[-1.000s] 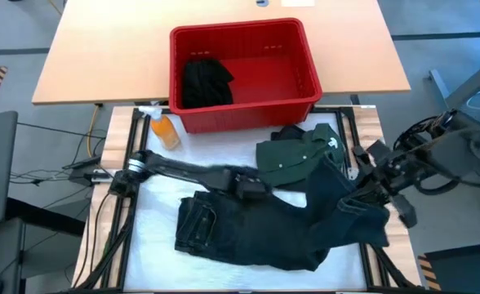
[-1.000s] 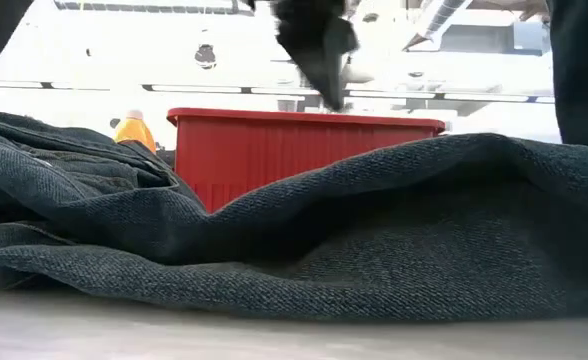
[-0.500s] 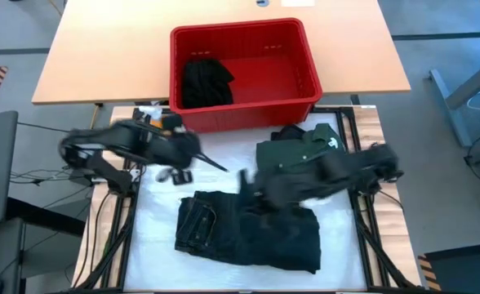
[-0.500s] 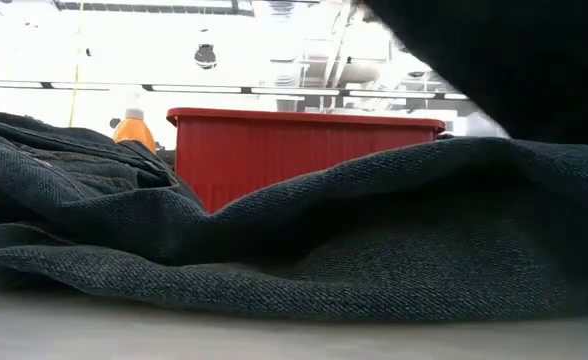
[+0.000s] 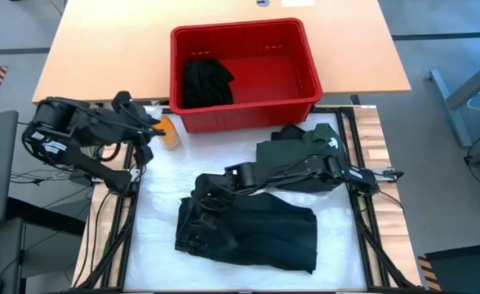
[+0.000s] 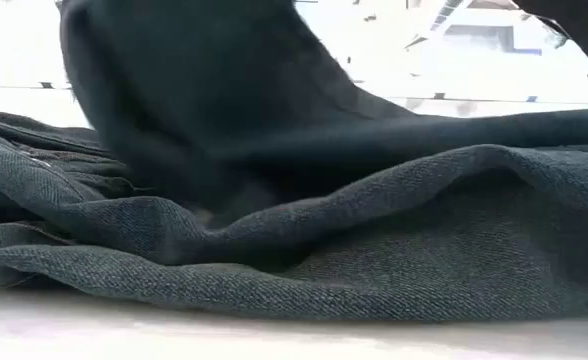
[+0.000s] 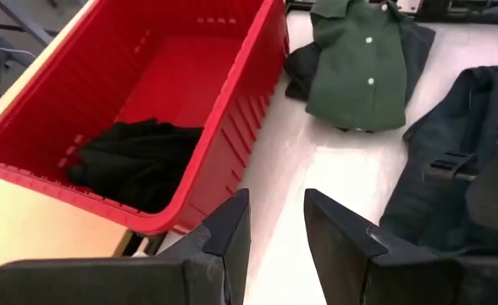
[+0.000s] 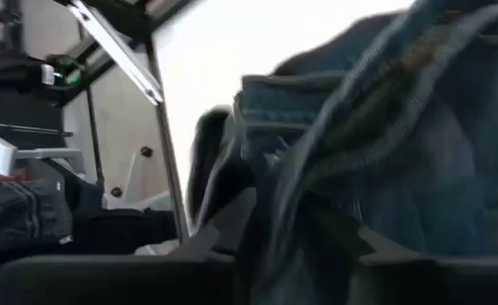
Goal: Fold Laundry from Bin
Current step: Fold the blue pants from the bin
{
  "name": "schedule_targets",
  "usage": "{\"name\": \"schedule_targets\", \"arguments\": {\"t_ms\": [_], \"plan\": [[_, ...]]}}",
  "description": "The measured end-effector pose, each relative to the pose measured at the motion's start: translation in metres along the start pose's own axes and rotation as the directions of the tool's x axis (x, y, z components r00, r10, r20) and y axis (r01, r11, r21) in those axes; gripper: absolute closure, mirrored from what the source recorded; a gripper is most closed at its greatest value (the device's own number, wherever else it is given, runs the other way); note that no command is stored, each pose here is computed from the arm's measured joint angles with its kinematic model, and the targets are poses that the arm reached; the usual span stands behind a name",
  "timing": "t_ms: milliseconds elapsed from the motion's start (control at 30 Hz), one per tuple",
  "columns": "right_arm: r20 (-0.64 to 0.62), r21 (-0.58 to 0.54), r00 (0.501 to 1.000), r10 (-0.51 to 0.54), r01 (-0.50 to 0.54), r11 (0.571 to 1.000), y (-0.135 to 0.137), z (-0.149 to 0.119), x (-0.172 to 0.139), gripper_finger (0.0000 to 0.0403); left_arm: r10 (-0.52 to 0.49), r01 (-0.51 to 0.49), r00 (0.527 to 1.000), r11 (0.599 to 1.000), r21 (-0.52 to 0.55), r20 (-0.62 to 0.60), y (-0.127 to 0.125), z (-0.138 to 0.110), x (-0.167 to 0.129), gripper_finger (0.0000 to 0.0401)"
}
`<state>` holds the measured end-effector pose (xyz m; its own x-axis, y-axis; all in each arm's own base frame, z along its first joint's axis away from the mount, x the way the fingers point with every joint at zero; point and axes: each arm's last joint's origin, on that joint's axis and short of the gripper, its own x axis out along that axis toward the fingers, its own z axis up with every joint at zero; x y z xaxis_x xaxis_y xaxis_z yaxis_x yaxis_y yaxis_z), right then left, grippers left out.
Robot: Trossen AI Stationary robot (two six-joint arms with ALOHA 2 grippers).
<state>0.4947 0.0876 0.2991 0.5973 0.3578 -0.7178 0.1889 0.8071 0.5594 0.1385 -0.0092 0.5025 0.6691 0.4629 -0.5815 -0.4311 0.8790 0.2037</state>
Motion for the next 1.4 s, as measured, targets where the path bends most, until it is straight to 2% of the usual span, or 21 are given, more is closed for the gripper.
{"name": "schedule_targets", "arguments": {"t_ms": [200, 333, 367, 433, 533, 600, 667, 733, 767, 833, 900, 967, 1033, 1133, 1233, 1267, 1400], "plan": [[0.012, 0.043, 1.000, -0.018, 0.017, 0.999, -0.005, 0.006, -0.015, 0.0218, 0.028, -0.028, 1.000, 0.998, 0.058, 0.001, -0.001, 0.001, 0.002, 0.0299], [-0.020, 0.073, 0.998, -0.064, 0.066, 0.995, -0.004, 0.003, -0.057, 0.0199, 0.020, -0.018, 1.000, 0.995, 0.096, -0.023, -0.008, 0.004, 0.010, 0.0299], [-0.038, 0.066, 0.994, -0.099, 0.101, 0.993, -0.001, -0.003, -0.072, 0.0197, -0.007, 0.010, 0.999, 0.995, 0.098, -0.039, -0.011, 0.005, 0.012, 0.0299], [-0.080, 0.016, 0.971, -0.224, 0.226, 0.974, 0.011, -0.025, -0.099, 0.0197, -0.120, 0.131, 0.988, 0.986, 0.104, -0.100, -0.022, 0.003, 0.019, 0.0299], [-0.080, -0.055, 0.903, -0.423, 0.419, 0.906, 0.037, -0.068, -0.137, 0.0201, -0.326, 0.357, 0.920, 0.926, 0.121, -0.217, -0.048, -0.007, 0.032, 0.0299], [-0.084, -0.054, 0.877, -0.474, 0.471, 0.881, 0.053, -0.097, -0.153, 0.0204, -0.419, 0.460, 0.874, 0.877, 0.139, -0.245, -0.069, -0.015, 0.044, 0.0299], [-0.070, -0.043, 0.877, -0.475, 0.473, 0.880, 0.064, -0.124, -0.159, 0.0206, -0.476, 0.518, 0.846, 0.840, 0.162, -0.240, -0.092, -0.026, 0.057, 0.0298], [-0.072, -0.011, 0.862, -0.502, 0.503, 0.864, 0.061, -0.149, -0.159, 0.0207, -0.497, 0.532, 0.842, 0.829, 0.173, -0.209, -0.113, -0.038, 0.073, 0.0298], [-0.073, 0.012, 0.850, -0.522, 0.524, 0.851, 0.056, -0.161, -0.158, 0.0207, -0.497, 0.523, 0.849, 0.838, 0.157, -0.179, -0.122, -0.044, 0.083, 0.0298], [-0.053, 0.072, 0.833, -0.550, 0.553, 0.830, 0.043, -0.182, -0.153, 0.0207, -0.518, 0.528, 0.848, 0.844, 0.092, -0.115, -0.140, -0.057, 0.104, 0.0298], [-0.006, 0.132, 0.835, -0.550, 0.546, 0.827, 0.031, -0.201, -0.149, 0.0207, -0.561, 0.563, 0.826, 0.826, 0.031, -0.063, -0.154, -0.069, 0.123, 0.0298], [0.057, 0.179, 0.862, -0.503, 0.487, 0.855, 0.022, -0.216, -0.146, 0.0207, -0.608, 0.609, 0.792, 0.793, -0.010, -0.050, -0.167, -0.083, 0.140, 0.0298], [0.125, 0.187, 0.900, -0.418, 0.392, 0.901, 0.019, -0.227, -0.140, 0.0207, -0.660, 0.659, 0.750, 0.751, -0.029, -0.051, -0.178, -0.095, 0.152, 0.0298], [0.177, 0.111, 0.934, -0.311, 0.295, 0.949, 0.011, -0.242, -0.119, 0.0207, -0.685, 0.685, 0.726, 0.728, -0.029, -0.055, -0.189, -0.105, 0.166, 0.0298], [0.198, 0.074, 0.943, -0.266, 0.256, 0.964, -0.001, -0.255, -0.098, 0.0207, -0.676, 0.676, 0.730, 0.736, -0.036, -0.104, -0.201, -0.113, 0.179, 0.0298], [0.204, 0.079, 0.945, -0.257, 0.246, 0.966, -0.006, -0.257, -0.090, 0.0207, -0.685, 0.685, 0.717, 0.727, -0.048, -0.128, -0.205, -0.116, 0.184, 0.0298], [0.191, 0.078, 0.943, -0.273, 0.262, 0.962, -0.022, -0.267, -0.064, 0.0207, -0.751, 0.745, 0.605, 0.651, -0.144, -0.264, -0.219, -0.129, 0.197, 0.0298]]}}
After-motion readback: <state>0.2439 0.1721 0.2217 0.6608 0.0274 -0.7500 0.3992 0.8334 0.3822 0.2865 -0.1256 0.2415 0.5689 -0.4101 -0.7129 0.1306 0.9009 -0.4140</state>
